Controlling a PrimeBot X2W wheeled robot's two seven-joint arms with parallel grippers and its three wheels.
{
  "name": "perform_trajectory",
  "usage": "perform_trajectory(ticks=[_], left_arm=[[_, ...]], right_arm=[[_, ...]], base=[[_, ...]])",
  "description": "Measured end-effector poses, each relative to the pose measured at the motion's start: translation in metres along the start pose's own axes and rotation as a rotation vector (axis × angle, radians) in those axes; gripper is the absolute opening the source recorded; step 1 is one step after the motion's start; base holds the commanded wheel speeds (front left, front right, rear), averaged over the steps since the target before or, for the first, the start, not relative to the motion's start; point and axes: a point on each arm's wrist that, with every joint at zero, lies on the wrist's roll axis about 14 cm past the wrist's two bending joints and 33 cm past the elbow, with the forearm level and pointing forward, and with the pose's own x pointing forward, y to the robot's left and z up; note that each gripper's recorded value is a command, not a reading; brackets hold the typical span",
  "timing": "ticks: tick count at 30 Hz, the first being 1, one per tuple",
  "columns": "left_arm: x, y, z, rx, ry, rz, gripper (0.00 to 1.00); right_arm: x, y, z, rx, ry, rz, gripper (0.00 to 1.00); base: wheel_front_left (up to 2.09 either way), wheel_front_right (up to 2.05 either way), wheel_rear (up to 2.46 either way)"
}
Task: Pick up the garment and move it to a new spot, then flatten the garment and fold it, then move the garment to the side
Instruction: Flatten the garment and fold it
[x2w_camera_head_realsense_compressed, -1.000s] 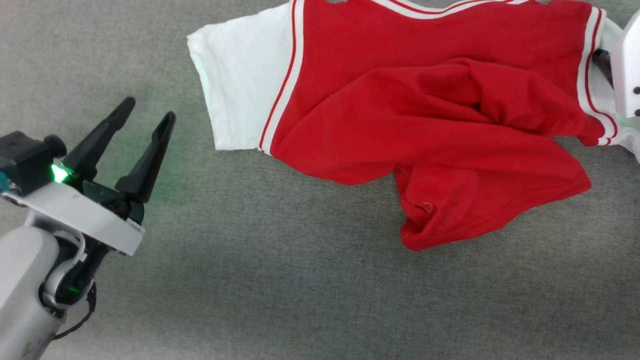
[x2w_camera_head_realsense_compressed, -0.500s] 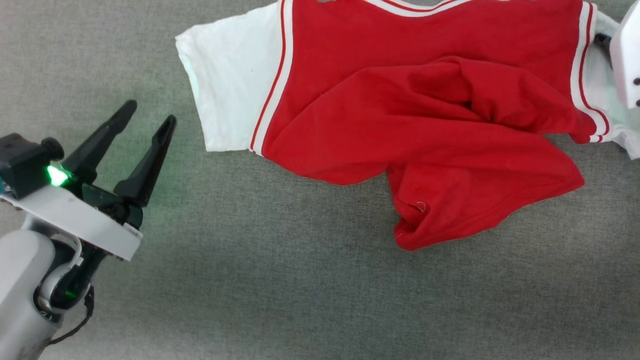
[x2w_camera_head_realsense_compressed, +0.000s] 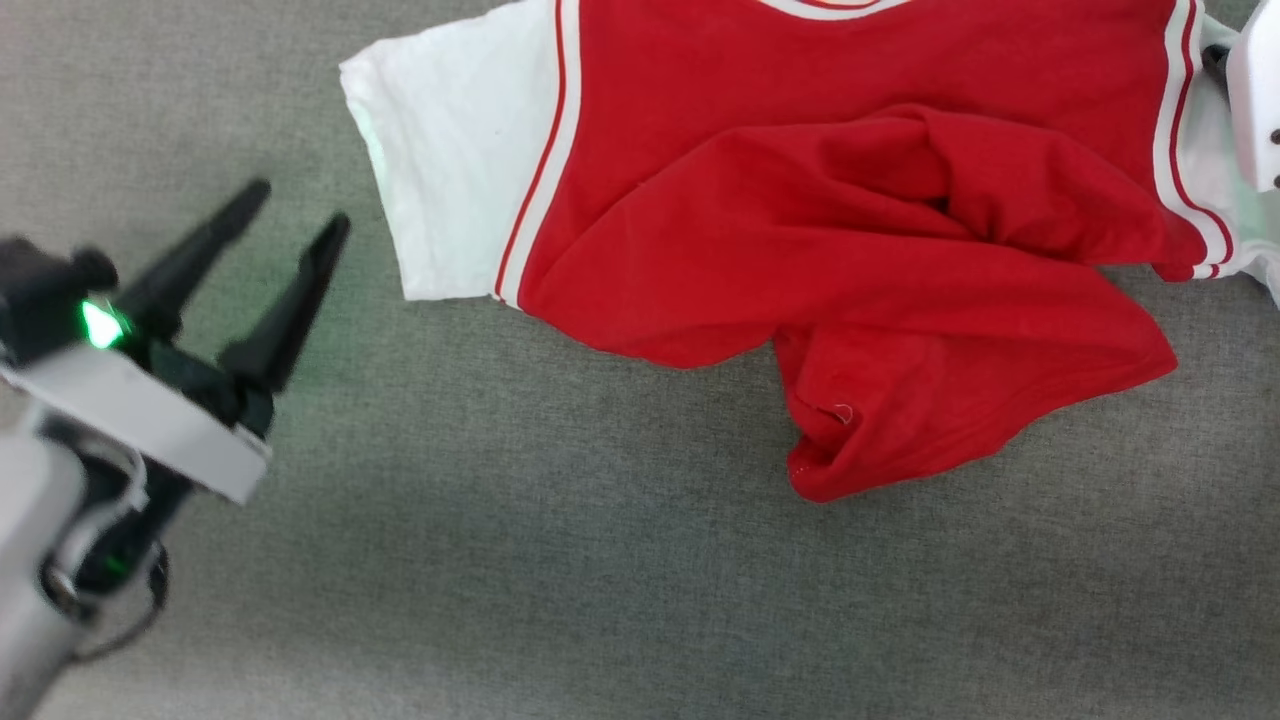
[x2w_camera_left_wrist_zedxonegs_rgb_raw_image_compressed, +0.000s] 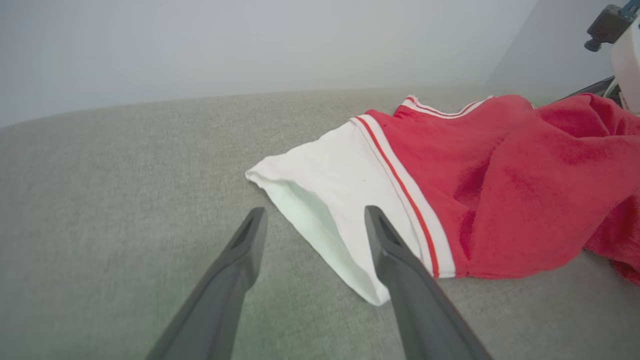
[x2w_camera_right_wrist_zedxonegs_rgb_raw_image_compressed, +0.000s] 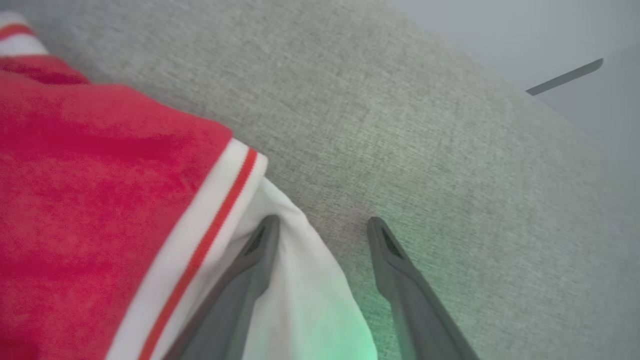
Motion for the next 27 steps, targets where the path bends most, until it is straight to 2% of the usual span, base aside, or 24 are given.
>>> perform_trajectory(ticks=[3,7,10,13,18,27], left_arm=[[0.013,-0.002,0.017,0.05,-0.001,-0.036,1.0],[0.037,-0.007,0.033,0.183,0.06,-0.092,1.0],[0.057,-0.026,0.033,0.245,0.134,-0.166,1.0],[0.074,-0.028,0.027,0.296,0.231,-0.189,1.0],[0.096,-0.022,-0.001,0.345,0.411,-0.197,1.0],[0.13,-0.012,-0.018,0.344,0.544,-0.174,1.0]], right_arm=[[0.002,0.005,0.001,-0.004,0.001,0.015,0.0],[0.004,0.007,0.002,-0.009,0.003,0.021,0.0],[0.005,0.008,0.004,-0.013,0.004,0.024,0.0],[0.007,0.009,0.005,-0.013,0.005,0.026,0.0],[0.012,0.01,0.007,-0.015,0.006,0.03,0.0],[0.019,0.007,0.006,-0.021,0.006,0.029,0.0]], base=[[0.0,0.0,0.0],[0.0,0.0,0.0],[0.0,0.0,0.0],[0.0,0.0,0.0],[0.0,0.0,0.0],[0.0,0.0,0.0]])
